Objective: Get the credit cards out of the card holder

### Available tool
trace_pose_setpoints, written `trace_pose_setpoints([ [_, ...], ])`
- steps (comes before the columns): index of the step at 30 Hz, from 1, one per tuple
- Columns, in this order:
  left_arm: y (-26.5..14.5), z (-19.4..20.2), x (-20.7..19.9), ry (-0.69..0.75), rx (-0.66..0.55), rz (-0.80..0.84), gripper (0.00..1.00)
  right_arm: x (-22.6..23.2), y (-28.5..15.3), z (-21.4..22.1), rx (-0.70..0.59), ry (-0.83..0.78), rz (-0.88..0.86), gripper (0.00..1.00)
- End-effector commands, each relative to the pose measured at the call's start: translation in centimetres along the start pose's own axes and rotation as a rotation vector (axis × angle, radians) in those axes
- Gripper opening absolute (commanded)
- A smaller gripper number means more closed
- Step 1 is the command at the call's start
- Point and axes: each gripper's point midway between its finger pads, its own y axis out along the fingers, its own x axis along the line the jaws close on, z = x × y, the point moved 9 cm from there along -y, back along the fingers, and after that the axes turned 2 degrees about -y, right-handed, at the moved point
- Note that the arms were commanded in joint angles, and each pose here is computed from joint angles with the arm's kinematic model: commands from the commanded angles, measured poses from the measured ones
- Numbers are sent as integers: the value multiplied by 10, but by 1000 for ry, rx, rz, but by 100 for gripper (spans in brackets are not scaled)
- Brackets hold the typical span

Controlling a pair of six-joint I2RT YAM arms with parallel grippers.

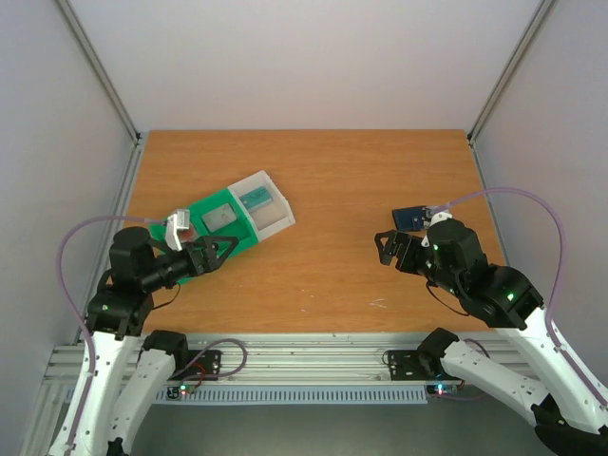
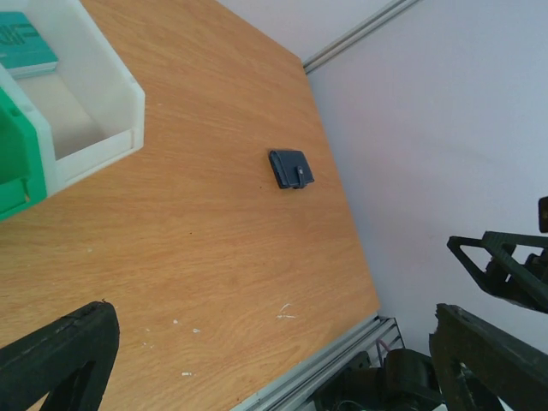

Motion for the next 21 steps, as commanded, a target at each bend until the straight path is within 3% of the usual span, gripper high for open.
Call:
trace_pose_setpoints([
  [1,-4,-7,-7,49,-21,-23,99,0,-4,-5,-28,-1,12,98],
  [8,-5,-12,-10,56,-35,-43,99,9,12,-11,-70,-30,-14,98],
  [13,-17,-10,-12,121,-118,-79,99,4,41,-20,-122,-85,182,99],
  [18,-18,-6,-8,178,-109,-107,99,-5,75,-31,-163,-146,467,99],
  [21,-14,-5,-3,164,-97,-115,99,-14,105,-34,-103,-138,553,98],
])
